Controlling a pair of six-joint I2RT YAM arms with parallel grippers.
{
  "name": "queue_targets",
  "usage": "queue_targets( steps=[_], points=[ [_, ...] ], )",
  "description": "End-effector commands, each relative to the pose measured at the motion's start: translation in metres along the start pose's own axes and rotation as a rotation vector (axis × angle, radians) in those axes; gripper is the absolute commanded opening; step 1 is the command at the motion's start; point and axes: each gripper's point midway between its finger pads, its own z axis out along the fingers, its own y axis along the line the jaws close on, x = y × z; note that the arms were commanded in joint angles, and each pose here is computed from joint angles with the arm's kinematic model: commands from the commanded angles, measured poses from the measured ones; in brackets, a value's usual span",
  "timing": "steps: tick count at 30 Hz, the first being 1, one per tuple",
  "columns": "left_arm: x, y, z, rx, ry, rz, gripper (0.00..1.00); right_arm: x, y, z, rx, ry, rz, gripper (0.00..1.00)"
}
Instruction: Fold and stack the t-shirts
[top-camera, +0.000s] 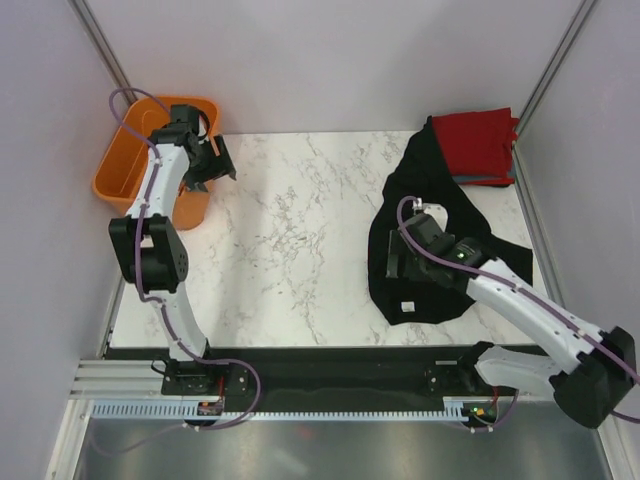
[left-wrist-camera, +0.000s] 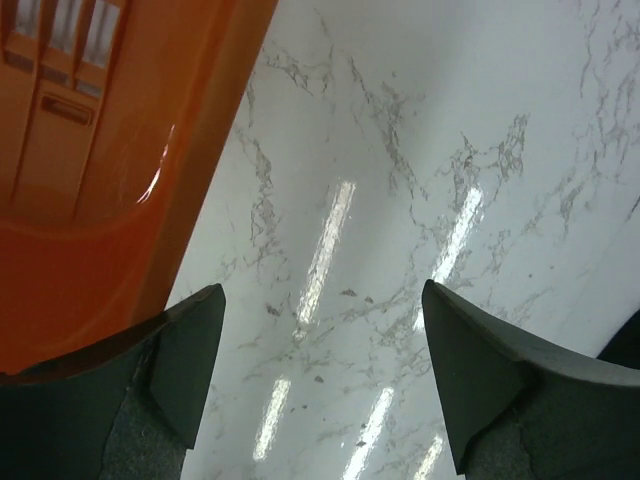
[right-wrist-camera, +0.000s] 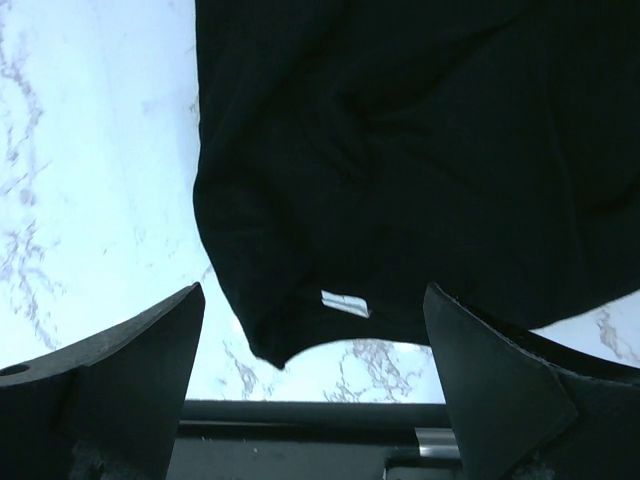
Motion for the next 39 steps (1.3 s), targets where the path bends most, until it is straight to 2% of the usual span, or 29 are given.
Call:
queue_targets(
  steps=[1,5,7,9,10,11,13,14,15,17,18,19,20,21,25,31,39],
  points=[
    [0.000,0.004,-0.036,-0.001,-0.061,0.019,0.87,-0.038,0.018,0.017,0.008,-0.097,0.064,0.98],
    [0.016,-0.003,-0.066,0.043,-0.100,0.032,0.86,-0.058,0.003,0.068,0.092,-0.024,0.098,0.98],
    [0.038,-0.004,-0.084,0.088,-0.108,0.038,0.86,-0.065,-0.008,0.090,0.132,0.008,0.088,0.95],
    [0.057,-0.017,-0.095,0.142,-0.125,0.070,0.86,-0.093,-0.021,0.099,0.164,-0.017,0.103,0.90],
    [0.084,-0.010,-0.086,0.142,-0.078,0.077,0.86,-0.096,-0.028,0.112,0.195,0.006,0.098,0.86],
    [0.087,-0.012,-0.105,0.179,-0.137,0.083,0.85,-0.116,-0.035,0.114,0.212,-0.023,0.113,0.84],
    [0.126,-0.004,-0.097,0.206,-0.086,0.094,0.85,-0.122,-0.046,0.131,0.245,0.005,0.106,0.80],
    [0.132,-0.003,-0.113,0.232,-0.140,0.099,0.85,-0.139,-0.049,0.133,0.247,-0.019,0.120,0.77],
    [0.152,0.003,-0.103,0.235,-0.112,0.078,0.85,-0.144,-0.053,0.137,0.258,-0.022,0.127,0.74],
    [0.170,0.000,-0.108,0.291,-0.126,0.076,0.84,-0.159,-0.055,0.149,0.277,-0.029,0.114,0.68],
    [0.174,-0.004,-0.118,0.341,-0.169,0.089,0.84,-0.162,-0.060,0.151,0.308,-0.028,0.104,0.66],
    [0.192,0.003,-0.108,0.330,-0.139,0.075,0.84,-0.159,-0.063,0.162,0.327,-0.006,0.094,0.63],
    [0.194,0.008,-0.107,0.301,-0.162,0.048,0.84,-0.166,-0.061,0.164,0.328,-0.015,0.087,0.58],
    [0.195,0.006,-0.112,0.318,-0.206,0.051,0.84,-0.166,-0.063,0.167,0.342,-0.011,0.082,0.57],
    [0.191,0.001,-0.123,0.358,-0.254,0.092,0.84,-0.158,-0.066,0.188,0.367,0.024,0.071,0.53],
    [0.193,-0.001,-0.119,0.365,-0.228,0.094,0.82,-0.149,-0.074,0.202,0.399,0.045,0.060,0.51],
    [0.193,-0.001,-0.121,0.364,-0.236,0.092,0.82,-0.138,-0.079,0.195,0.411,0.048,0.069,0.46]
  ],
)
